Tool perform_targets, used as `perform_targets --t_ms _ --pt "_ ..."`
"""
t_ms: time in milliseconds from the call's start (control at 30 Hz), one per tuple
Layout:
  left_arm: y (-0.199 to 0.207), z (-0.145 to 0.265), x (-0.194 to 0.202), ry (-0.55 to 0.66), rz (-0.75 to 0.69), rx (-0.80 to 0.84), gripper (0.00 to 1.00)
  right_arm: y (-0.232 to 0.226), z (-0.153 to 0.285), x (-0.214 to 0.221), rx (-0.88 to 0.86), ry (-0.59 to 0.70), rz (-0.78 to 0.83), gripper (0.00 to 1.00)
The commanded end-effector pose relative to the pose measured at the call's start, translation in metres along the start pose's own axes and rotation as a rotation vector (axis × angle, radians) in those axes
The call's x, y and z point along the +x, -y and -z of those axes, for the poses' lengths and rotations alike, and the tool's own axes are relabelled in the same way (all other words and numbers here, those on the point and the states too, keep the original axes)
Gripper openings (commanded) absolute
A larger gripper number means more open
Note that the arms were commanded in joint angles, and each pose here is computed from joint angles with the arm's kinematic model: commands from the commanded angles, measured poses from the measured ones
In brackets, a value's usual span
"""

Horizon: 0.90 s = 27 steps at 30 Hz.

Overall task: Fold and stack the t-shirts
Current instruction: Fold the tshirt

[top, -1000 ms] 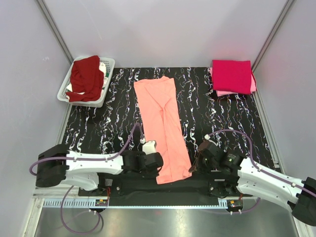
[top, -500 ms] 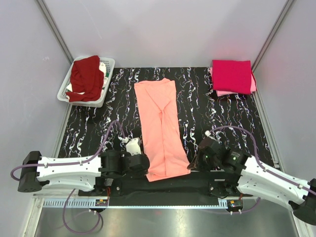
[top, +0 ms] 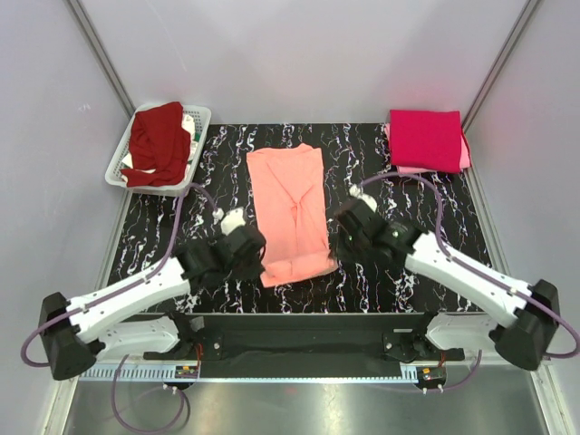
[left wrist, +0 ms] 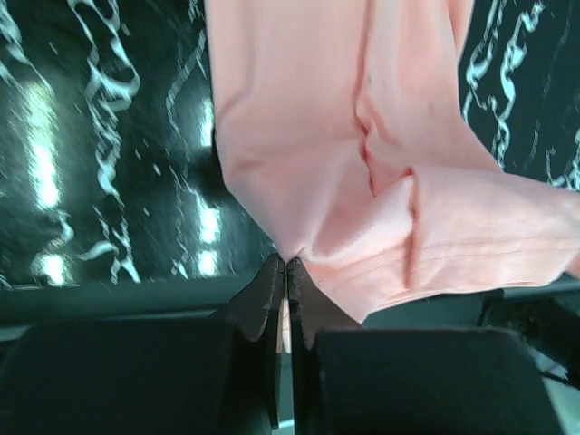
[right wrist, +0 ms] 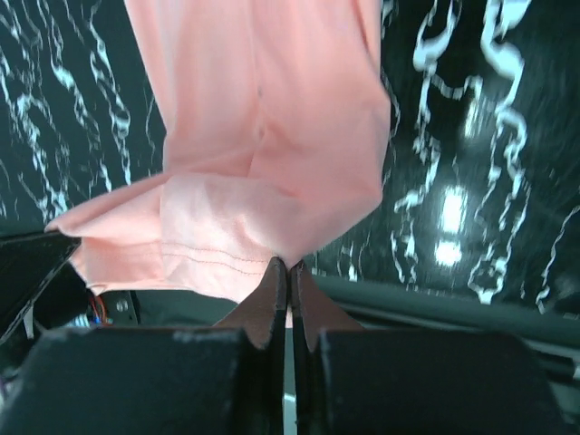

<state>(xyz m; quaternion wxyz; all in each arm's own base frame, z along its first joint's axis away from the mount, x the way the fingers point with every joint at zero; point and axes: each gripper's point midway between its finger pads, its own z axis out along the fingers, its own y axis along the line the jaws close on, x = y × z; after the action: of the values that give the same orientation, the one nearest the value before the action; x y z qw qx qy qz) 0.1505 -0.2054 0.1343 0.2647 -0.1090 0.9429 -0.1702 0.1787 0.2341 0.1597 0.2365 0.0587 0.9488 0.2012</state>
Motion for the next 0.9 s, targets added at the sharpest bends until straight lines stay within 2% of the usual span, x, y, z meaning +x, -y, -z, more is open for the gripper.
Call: perform_targets --t_ms 0,133,433,633,867 --pt "0.025 0.000 -0.038 0.038 -0.104 0.061 0.05 0.002 -0.007 -0.054 0.054 0.092 0.057 0.00" --pt "0.034 -0.020 -0.069 0.021 -0.128 0.044 0.06 -0.008 -0.014 -0.101 0.050 0.130 0.088 0.00" --pt "0.023 -0.066 -0.132 0.003 -0.115 -0.011 0.05 -0.011 -0.069 -0.154 0.027 0.078 0.137 0.00" --pt "0.013 -0.098 -0.160 -0.056 -0.131 -0.038 0.06 -0.013 -0.097 -0.173 0.016 0.038 0.149 0.00" --pt "0.003 -0.131 -0.170 -0.123 -0.114 -0.045 0.06 -0.001 -0.138 -0.183 0.037 -0.018 0.138 0.00"
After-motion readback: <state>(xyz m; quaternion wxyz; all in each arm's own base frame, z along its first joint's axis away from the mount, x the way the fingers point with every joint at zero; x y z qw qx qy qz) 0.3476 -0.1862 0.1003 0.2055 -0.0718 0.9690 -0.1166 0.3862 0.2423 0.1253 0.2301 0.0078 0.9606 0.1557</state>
